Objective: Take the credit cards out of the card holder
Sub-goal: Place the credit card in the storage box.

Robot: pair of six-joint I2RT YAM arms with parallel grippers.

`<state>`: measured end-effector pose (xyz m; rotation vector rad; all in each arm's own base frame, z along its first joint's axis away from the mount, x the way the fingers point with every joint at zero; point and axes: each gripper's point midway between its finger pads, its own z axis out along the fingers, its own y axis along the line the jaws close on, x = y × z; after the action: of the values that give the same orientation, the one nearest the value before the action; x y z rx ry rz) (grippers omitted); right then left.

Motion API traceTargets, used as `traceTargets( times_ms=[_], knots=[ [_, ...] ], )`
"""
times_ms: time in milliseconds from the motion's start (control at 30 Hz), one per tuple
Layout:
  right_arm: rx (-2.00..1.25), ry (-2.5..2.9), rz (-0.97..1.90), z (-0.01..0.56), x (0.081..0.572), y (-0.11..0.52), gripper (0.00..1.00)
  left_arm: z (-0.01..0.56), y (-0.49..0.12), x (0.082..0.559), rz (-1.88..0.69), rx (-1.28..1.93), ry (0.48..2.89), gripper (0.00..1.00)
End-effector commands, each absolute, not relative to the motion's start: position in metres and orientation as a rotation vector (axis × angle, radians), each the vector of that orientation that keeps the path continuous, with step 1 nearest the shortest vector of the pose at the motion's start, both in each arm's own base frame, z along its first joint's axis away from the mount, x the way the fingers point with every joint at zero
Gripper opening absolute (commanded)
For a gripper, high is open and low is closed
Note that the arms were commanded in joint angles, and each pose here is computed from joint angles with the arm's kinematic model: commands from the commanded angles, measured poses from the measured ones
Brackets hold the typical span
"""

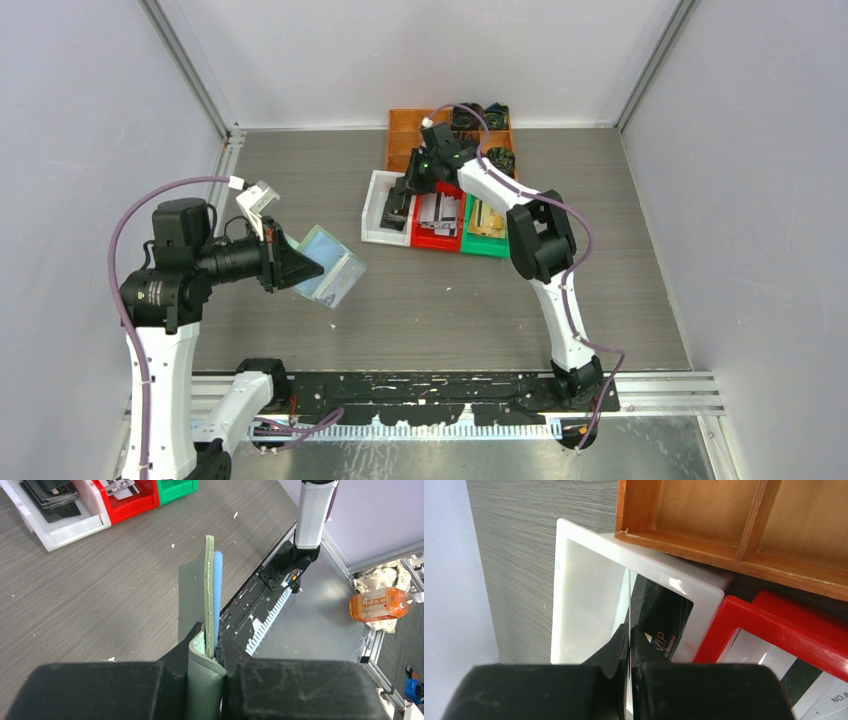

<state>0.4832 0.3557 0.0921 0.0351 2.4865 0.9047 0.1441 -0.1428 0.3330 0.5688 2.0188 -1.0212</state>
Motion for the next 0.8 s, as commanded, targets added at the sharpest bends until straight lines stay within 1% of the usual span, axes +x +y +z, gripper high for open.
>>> traceTargets(
  times_ms=[0,233,367,433,500,633,667,700,767],
  knots=[
    [0.007,2.369,0.925,0.125,0.501,0.360,0.01,0.347,-0.145,0.141,-1.022,0.623,1.952,0.00],
    [-0.005,2.378,0.954,0.128,0.497,0.362,0.01,0.347,-0.145,0.142,-1.020,0.626,1.951,0.00],
    [-0.003,2.378,0.952,0.130,0.494,0.361,0.15,0.348,-0.145,0.143,-1.022,0.627,1.952,0.00],
    [-0.001,2.370,0.934,0.134,0.494,0.357,0.17,0.349,-0.145,0.143,-1.023,0.626,1.954,0.00],
    [0.001,2.359,0.916,0.137,0.493,0.354,0.21,0.351,-0.145,0.143,-1.022,0.630,1.951,0.00],
    [0.015,2.334,0.867,0.147,0.492,0.344,0.21,0.354,-0.145,0.142,-1.016,0.635,1.943,0.00],
    [0.023,2.325,0.854,0.150,0.492,0.341,0.25,0.355,-0.146,0.142,-1.017,0.636,1.939,0.00],
    [0.027,2.313,0.848,0.155,0.493,0.339,0.27,0.355,-0.146,0.142,-1.019,0.637,1.940,0.00],
    [0.039,2.291,0.829,0.165,0.492,0.335,0.27,0.356,-0.146,0.142,-1.021,0.637,1.939,0.00]
  ],
)
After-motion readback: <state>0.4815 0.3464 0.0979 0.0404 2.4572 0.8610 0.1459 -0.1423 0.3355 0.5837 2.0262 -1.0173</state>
